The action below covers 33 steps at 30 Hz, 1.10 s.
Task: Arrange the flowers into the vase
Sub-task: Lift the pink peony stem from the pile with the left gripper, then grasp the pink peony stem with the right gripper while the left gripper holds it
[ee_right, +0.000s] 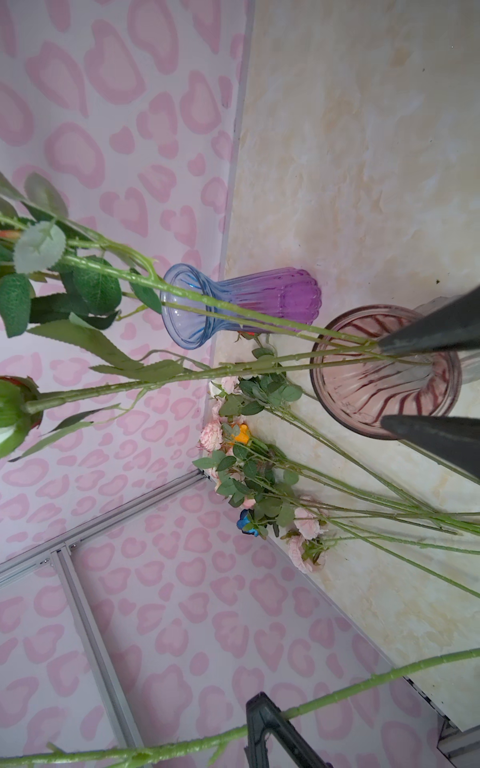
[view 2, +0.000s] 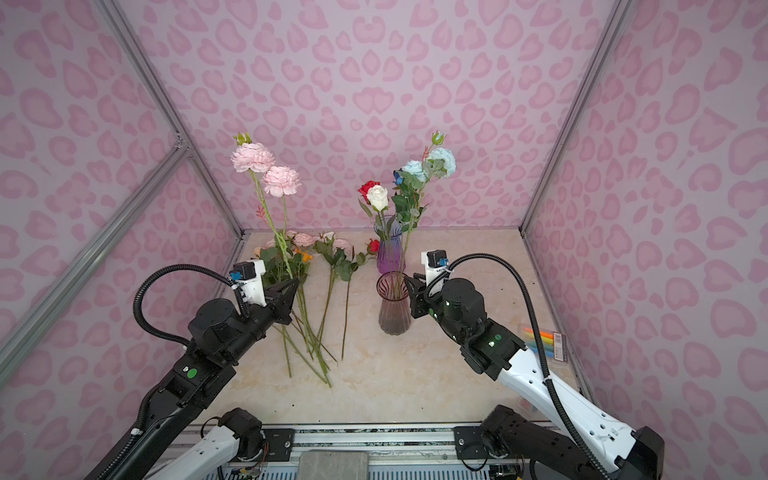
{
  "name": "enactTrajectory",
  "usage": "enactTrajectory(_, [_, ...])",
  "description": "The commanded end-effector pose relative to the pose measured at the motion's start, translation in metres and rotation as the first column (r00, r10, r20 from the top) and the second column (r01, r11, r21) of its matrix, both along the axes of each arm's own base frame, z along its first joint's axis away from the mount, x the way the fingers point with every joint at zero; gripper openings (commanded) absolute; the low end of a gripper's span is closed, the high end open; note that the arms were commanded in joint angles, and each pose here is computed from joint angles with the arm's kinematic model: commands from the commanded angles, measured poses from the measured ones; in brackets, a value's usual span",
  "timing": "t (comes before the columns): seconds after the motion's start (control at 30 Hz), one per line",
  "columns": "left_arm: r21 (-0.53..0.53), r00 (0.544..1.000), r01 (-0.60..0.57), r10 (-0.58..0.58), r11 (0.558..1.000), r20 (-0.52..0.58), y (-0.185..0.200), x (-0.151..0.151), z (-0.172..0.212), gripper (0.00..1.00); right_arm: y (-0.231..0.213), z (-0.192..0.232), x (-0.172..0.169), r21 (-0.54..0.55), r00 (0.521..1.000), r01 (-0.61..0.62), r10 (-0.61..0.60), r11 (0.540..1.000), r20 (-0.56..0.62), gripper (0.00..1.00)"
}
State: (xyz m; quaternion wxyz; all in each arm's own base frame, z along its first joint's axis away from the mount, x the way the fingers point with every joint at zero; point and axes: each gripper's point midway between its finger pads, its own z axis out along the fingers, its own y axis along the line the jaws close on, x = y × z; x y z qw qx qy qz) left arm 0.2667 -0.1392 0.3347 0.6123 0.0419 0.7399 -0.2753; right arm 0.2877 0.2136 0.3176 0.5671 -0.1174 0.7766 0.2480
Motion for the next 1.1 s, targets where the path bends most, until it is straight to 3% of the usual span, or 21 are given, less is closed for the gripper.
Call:
enactTrajectory(0.0, [-0.016, 0.994, 0.051, -0.050, 0.999, 0.093, -0.007, -0.005, 0.021, 0.03, 0.010, 0.010, -0.001, 0.019, 0.999, -0.043, 0.043, 0.999, 0.011, 0.28])
enactTrajectory(0.4, [-0.027, 0.973, 0.180, -0.173, 0.983, 0.154, -0.034, -0.010, 0.044, 0.03, 0.044, 0.071, -0.009, 0.078, 0.981, -0.180, 0.173, 0.981, 0.087, 0.33])
enactTrajectory(0.63, [0.010, 0.948, 0.270, -0.268, 0.963, 0.171, -0.067, -0.011, 0.045, 0.03, 0.097, 0.101, -0.015, 0.116, 0.941, -0.327, 0.312, 0.938, 0.133, 0.38])
enactTrajectory(0.87, [0.028, 0.923, 0.346, -0.346, 0.938, 0.168, -0.098, -0.010, 0.043, 0.03, 0.140, 0.108, -0.016, 0.190, 0.900, -0.435, 0.422, 0.880, 0.110, 0.40])
enactTrajectory(1.07, [0.025, 0.915, 0.373, -0.372, 0.927, 0.156, -0.105, -0.012, 0.040, 0.03, 0.158, 0.094, -0.010, 0.212, 0.896, -0.443, 0.438, 0.871, 0.069, 0.37])
